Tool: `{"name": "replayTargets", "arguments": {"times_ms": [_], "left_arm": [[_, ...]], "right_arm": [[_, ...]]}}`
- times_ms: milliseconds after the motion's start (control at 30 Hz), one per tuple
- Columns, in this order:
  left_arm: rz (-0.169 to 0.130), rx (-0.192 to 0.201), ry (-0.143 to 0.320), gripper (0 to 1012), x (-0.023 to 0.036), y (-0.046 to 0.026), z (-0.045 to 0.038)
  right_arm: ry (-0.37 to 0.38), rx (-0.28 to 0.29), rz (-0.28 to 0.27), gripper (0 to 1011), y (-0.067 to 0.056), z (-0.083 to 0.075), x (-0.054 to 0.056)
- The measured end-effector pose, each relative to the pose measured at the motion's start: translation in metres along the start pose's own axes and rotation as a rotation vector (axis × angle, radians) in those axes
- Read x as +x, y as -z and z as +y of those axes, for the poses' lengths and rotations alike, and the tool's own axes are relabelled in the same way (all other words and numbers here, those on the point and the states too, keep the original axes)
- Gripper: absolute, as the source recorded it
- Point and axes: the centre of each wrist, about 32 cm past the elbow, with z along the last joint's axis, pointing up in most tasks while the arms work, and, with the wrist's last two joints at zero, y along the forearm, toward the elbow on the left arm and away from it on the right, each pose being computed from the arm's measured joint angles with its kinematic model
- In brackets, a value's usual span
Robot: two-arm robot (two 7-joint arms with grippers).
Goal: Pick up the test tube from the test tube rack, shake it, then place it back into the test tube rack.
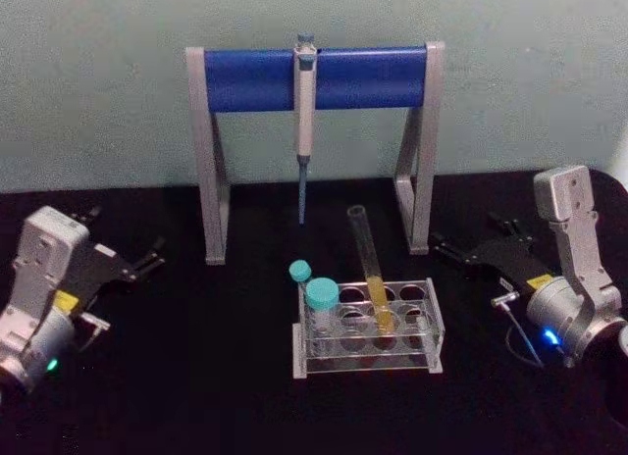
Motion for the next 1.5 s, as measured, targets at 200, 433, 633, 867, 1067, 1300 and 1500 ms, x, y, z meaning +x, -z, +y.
{"name": "replayTargets", "arguments": {"times_ms": [200, 433, 633, 867, 1067, 1300, 1500], "left_arm": [[0.000, 0.000, 0.000, 1001, 0.0000, 0.0000, 0.0000], [0.000, 0.000, 0.000, 1002, 0.0000, 0.0000, 0.0000], [0.000, 0.000, 0.000, 1001, 0.0000, 0.0000, 0.0000], [0.000, 0.000, 0.000, 1001, 0.0000, 0.0000, 0.0000], [0.000, 0.000, 0.000, 1001, 0.0000, 0.0000, 0.0000], [0.000, 0.000, 0.000, 1001, 0.0000, 0.0000, 0.0000], [0.000, 0.000, 0.000, 1002, 0.0000, 0.0000, 0.0000]], "right_arm": [[0.000, 0.000, 0.000, 1000, 0.0000, 0.0000, 0.0000], [0.000, 0.000, 0.000, 1000, 0.0000, 0.0000, 0.0000], [0.000, 0.000, 0.000, 1000, 0.0000, 0.0000, 0.0000], [0.000, 0.000, 0.000, 1000, 0.0000, 0.0000, 0.0000], [0.000, 0.000, 0.000, 1000, 0.0000, 0.0000, 0.0000], [0.000, 0.000, 0.000, 1000, 0.0000, 0.0000, 0.0000], [0.000, 0.000, 0.000, 1000, 0.0000, 0.0000, 0.0000]]}}
